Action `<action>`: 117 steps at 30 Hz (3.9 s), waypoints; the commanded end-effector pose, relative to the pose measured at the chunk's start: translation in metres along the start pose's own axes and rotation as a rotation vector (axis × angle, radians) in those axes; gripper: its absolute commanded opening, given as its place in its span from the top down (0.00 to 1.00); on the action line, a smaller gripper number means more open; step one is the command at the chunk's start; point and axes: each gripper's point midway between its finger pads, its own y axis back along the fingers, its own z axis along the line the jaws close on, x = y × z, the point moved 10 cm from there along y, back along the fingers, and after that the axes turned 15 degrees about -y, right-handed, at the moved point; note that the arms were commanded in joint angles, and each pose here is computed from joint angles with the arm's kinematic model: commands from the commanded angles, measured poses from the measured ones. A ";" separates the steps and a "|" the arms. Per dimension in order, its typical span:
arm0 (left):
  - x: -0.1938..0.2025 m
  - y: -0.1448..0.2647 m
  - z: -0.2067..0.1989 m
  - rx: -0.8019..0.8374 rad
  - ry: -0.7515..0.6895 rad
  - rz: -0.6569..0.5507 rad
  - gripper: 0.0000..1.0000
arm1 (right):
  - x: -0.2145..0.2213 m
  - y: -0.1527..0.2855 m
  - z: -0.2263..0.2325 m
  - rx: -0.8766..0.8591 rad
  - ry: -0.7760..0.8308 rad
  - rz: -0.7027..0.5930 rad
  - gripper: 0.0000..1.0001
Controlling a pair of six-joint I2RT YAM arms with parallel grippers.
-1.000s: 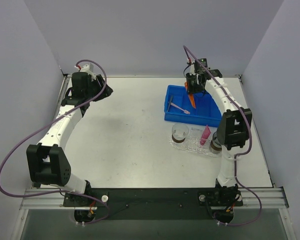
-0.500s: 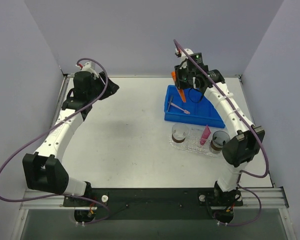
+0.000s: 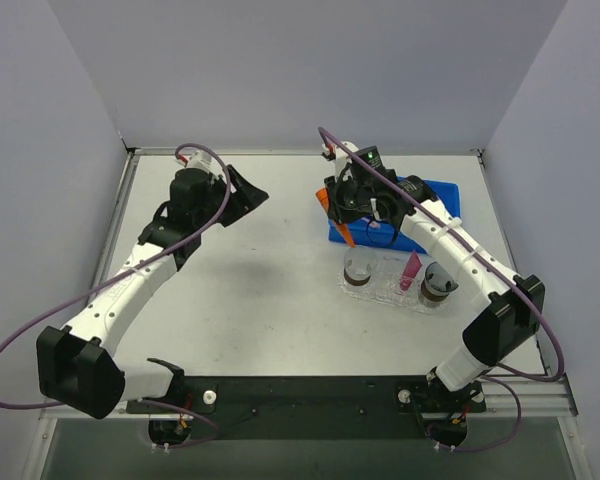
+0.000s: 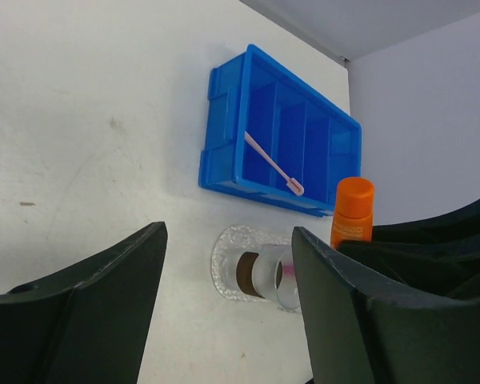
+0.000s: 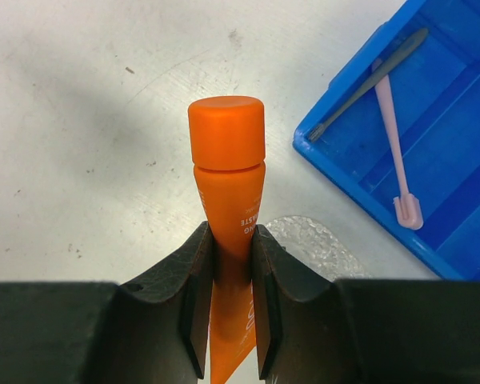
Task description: Prepare toiletry sets of a toothbrush and toothpaste on the tray
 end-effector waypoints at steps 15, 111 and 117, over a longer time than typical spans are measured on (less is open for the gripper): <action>0.034 -0.021 -0.084 0.190 0.075 0.033 0.22 | 0.018 0.037 0.044 -0.158 0.046 -0.093 1.00; -0.035 0.018 -0.125 0.684 0.241 -0.591 1.00 | -0.017 0.098 0.008 -0.779 -1.117 -0.180 0.54; -0.031 0.006 -0.124 0.668 0.231 -0.585 1.00 | -0.018 0.100 0.009 -0.788 -1.123 -0.178 0.59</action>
